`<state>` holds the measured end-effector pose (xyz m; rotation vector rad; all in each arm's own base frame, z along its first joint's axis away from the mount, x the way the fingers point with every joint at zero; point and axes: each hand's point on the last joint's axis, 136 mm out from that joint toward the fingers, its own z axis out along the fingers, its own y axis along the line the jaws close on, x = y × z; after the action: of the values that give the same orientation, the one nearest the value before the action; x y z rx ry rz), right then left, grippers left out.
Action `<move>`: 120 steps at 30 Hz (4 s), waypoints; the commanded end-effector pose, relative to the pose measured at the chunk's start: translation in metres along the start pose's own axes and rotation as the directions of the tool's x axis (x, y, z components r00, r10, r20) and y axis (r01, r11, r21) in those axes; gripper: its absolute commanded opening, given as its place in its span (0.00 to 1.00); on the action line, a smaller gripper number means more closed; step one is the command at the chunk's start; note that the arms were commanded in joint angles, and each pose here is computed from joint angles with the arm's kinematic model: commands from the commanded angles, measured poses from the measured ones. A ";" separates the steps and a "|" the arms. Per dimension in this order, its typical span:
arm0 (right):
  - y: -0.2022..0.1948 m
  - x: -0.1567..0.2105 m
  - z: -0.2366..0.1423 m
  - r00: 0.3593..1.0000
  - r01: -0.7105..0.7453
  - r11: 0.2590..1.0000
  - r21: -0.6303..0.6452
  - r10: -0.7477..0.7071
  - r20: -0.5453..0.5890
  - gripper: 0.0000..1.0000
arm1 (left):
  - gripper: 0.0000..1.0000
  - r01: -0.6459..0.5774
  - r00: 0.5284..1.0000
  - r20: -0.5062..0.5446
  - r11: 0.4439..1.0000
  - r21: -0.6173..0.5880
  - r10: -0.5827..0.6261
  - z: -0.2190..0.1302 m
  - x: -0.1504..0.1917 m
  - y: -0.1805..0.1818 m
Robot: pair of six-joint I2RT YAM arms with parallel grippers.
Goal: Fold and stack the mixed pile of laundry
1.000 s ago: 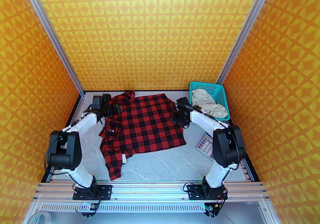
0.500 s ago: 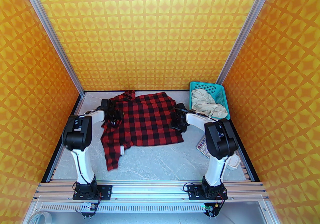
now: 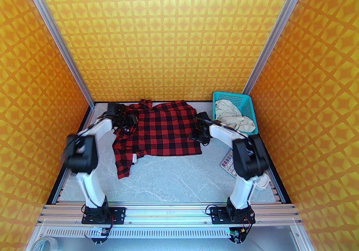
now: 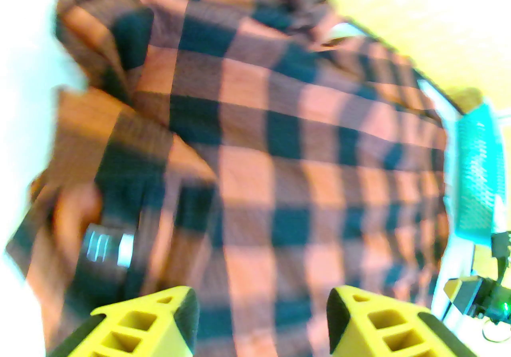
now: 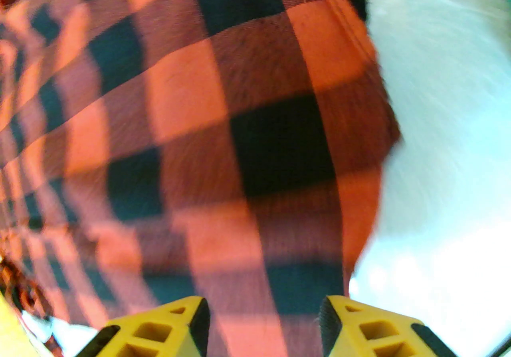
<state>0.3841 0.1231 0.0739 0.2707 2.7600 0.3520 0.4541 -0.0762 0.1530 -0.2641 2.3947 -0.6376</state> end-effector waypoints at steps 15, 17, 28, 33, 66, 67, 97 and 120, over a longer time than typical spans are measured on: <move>-0.008 0.088 -0.024 0.996 0.042 0.996 -0.082 -0.048 -0.069 0.50 | 0.57 0.039 0.938 -0.322 0.965 -0.258 -0.124 -0.052 0.234 0.041; -0.010 0.089 -0.022 0.997 0.036 0.996 -0.082 -0.041 -0.061 0.50 | 0.53 0.046 0.932 -0.336 0.963 -0.267 -0.138 -0.045 0.244 0.046; -0.010 0.093 -0.020 0.997 0.031 0.996 -0.087 -0.037 -0.066 0.50 | 0.04 0.008 0.952 -0.288 0.950 -0.311 -0.102 -0.043 0.233 0.055; -0.006 0.085 -0.030 0.998 0.033 0.995 -0.093 -0.037 -0.044 0.50 | 0.00 -0.028 0.982 -0.185 0.969 -0.245 -0.018 -0.070 0.194 0.028; -0.008 0.041 -0.056 0.999 0.035 0.999 0.006 -0.035 0.040 0.54 | 0.43 -0.406 0.907 0.176 0.904 0.132 0.381 0.036 -0.085 -0.130; -0.014 0.044 -0.057 0.999 0.015 1.000 0.012 -0.015 0.036 0.55 | 0.52 -0.404 0.907 0.183 0.905 0.130 0.379 0.032 -0.085 -0.128; -0.041 0.062 0.036 0.856 -0.500 0.866 -0.014 0.492 -0.159 0.53 | 0.71 -0.118 0.981 -0.171 0.976 -0.183 0.087 0.016 0.055 0.079; -0.027 0.034 0.023 0.906 -0.415 0.908 -0.057 0.406 -0.121 0.08 | 0.75 -0.417 0.871 -0.335 0.901 -0.116 0.359 0.035 0.045 0.089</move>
<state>0.3478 0.1052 0.0276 0.9012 2.7810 0.5804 0.4407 -0.0251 0.0729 0.1303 2.6634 -0.2567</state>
